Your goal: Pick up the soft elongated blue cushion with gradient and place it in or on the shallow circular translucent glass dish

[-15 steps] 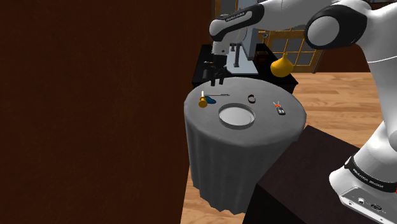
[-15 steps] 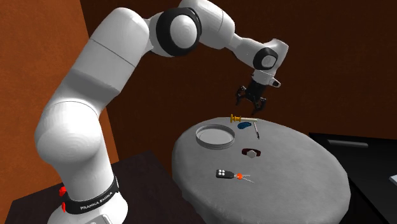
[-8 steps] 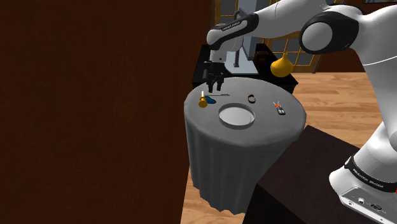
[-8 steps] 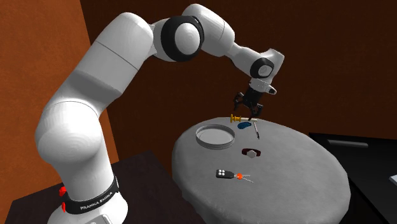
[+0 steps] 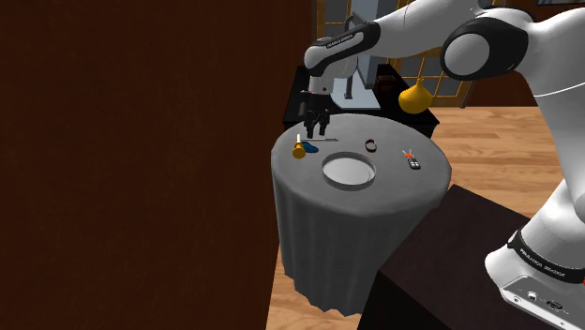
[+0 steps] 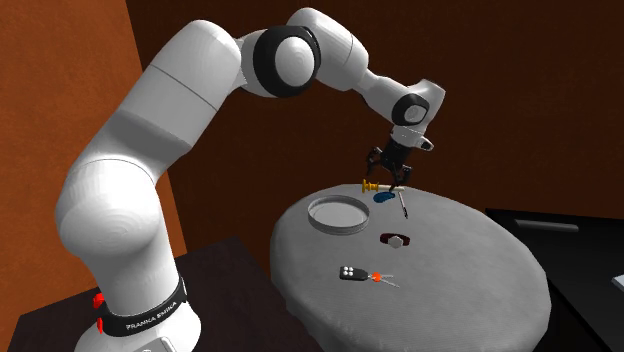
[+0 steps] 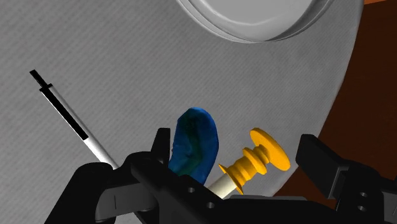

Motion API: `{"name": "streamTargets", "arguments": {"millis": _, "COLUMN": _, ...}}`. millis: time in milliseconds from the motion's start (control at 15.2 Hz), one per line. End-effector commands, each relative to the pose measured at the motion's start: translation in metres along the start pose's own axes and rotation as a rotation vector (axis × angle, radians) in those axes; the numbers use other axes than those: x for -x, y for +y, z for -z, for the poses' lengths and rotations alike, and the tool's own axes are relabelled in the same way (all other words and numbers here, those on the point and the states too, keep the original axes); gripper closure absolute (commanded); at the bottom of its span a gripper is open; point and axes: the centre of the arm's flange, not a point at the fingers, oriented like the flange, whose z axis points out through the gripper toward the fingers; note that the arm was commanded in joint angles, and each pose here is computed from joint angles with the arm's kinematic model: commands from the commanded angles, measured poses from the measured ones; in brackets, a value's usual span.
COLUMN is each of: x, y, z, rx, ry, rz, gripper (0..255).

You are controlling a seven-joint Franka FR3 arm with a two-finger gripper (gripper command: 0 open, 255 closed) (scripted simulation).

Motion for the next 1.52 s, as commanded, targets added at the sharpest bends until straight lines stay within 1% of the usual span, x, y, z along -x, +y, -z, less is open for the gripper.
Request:
{"name": "streamTargets", "arguments": {"millis": 0, "x": 0.000, "y": 0.000, "z": 0.000, "rx": 0.000, "ry": 0.000, "rz": 0.000, "gripper": 255}}
{"name": "streamTargets", "arguments": {"millis": 594, "x": 0.000, "y": 0.000, "z": 0.000, "rx": 0.000, "ry": 0.000, "rz": 0.000, "gripper": 255}}
{"name": "streamTargets", "arguments": {"millis": 660, "x": 0.000, "y": 0.000, "z": 0.000, "rx": 0.000, "ry": 0.000, "rz": 0.000, "gripper": 0}}
{"name": "streamTargets", "arguments": {"millis": 858, "x": -0.023, "y": -0.032, "z": -0.023, "rx": 0.262, "ry": 0.093, "rz": -0.125, "gripper": 0}}
{"name": "streamTargets", "arguments": {"millis": 924, "x": -0.023, "y": -0.032, "z": -0.024, "rx": 0.269, "ry": 0.095, "rz": -0.128, "gripper": 0}}
{"name": "streamTargets", "arguments": {"millis": 1386, "x": -0.026, "y": -0.022, "z": -0.062, "rx": 0.269, "ry": 0.095, "rz": -0.128, "gripper": 0}}
{"name": "streamTargets", "arguments": {"millis": 1452, "x": -0.026, "y": -0.022, "z": -0.062, "rx": 0.269, "ry": 0.095, "rz": -0.128, "gripper": 0}}
